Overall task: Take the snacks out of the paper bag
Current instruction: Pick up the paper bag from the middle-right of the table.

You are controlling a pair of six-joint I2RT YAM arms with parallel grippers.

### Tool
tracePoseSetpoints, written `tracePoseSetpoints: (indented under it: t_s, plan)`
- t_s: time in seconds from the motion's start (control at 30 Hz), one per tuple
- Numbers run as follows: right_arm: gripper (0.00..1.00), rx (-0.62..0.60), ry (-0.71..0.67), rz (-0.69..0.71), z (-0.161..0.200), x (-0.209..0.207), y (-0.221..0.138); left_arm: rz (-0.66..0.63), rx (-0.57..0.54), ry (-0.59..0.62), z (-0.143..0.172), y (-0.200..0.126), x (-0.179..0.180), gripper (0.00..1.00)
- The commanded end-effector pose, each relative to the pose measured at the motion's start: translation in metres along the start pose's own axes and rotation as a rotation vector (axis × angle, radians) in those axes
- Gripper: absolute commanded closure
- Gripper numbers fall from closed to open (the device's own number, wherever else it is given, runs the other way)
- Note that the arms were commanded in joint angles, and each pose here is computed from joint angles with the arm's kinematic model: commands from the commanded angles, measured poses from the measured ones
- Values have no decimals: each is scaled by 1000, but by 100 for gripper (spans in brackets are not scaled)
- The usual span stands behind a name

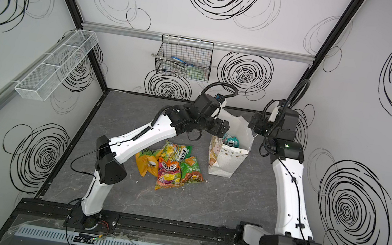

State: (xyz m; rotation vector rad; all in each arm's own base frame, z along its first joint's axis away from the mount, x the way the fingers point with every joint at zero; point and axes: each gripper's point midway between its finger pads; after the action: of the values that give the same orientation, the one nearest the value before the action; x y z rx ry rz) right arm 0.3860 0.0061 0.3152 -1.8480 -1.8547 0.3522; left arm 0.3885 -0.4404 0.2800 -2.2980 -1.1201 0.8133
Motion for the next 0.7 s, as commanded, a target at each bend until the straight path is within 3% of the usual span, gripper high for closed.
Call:
tracePoseSetpoints:
  t_s: [0.0, 0.1, 0.2, 0.37, 0.43, 0.57, 0.67]
  plan:
    - [11, 62, 50, -77, 28, 10, 14, 36, 83, -52, 15, 11, 4, 20]
    - [20, 95, 94, -136, 43, 19, 21, 71, 126, -87, 24, 21, 3, 31]
    - [24, 112, 127, -192, 56, 36, 19, 66, 112, -79, 20, 21, 7, 52]
    - [24, 79, 198, -253, 75, 68, 5, 60, 13, -13, -13, 6, 19, 92]
    - [24, 67, 254, -298, 82, 80, 0, 61, -38, 23, -31, -4, 24, 100]
    - [18, 26, 329, -351, 90, 92, 1, 96, -202, 154, -74, -29, 18, 100]
    - [14, 40, 365, -359, 101, 92, 14, 96, -337, 357, -95, -55, -11, 100]
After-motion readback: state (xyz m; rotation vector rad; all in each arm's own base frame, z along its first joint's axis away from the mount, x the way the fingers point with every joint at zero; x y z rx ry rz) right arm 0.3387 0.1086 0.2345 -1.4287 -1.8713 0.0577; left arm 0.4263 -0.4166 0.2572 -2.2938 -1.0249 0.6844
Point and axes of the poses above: each gripper's point midway between its finger pads, its own y axis out along the fingers, its own x axis along the line the jaws close on, z = x × y, and after that the axes turned 3 degrees about -y, right-handed
